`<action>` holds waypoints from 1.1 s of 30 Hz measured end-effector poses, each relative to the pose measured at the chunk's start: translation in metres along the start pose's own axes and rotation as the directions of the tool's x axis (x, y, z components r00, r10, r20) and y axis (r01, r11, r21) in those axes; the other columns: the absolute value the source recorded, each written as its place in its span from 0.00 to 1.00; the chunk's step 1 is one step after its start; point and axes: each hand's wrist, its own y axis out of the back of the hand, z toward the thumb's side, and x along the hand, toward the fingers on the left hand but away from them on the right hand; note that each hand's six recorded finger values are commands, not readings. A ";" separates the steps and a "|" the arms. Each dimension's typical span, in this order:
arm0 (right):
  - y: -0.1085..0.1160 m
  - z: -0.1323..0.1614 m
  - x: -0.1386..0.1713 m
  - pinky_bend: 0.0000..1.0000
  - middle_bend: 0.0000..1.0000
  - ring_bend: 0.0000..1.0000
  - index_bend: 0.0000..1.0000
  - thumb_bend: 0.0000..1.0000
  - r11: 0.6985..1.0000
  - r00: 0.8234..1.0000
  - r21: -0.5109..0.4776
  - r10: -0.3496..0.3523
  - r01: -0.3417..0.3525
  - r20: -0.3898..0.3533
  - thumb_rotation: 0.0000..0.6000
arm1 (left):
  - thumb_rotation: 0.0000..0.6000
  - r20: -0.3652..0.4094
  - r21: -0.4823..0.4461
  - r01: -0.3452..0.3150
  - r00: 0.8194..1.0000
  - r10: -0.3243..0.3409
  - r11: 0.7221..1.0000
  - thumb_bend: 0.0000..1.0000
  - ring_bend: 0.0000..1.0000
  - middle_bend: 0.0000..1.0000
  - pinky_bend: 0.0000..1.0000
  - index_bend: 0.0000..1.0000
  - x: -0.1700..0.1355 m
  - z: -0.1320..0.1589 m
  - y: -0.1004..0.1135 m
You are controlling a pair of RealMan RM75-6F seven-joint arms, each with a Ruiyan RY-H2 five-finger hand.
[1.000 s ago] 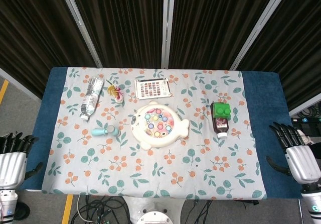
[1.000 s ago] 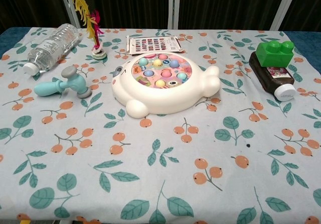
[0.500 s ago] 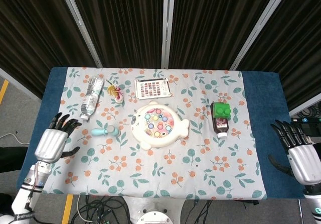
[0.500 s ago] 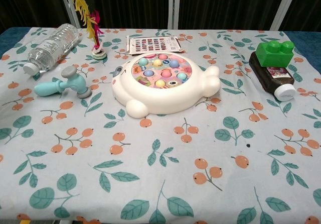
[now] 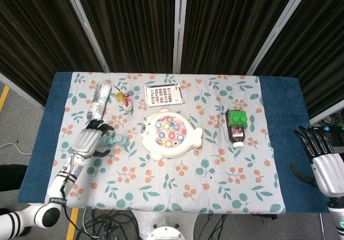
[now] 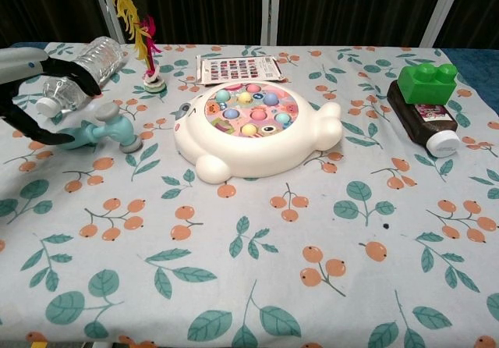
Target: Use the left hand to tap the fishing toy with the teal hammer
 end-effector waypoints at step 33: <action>-0.008 -0.002 -0.004 0.00 0.05 0.00 0.00 0.18 0.999 0.999 -0.007 0.034 -0.034 0.012 1.00 | 1.00 -0.095 -0.011 -0.001 0.995 0.000 1.000 0.31 0.23 0.36 0.20 0.40 0.026 0.002 -0.025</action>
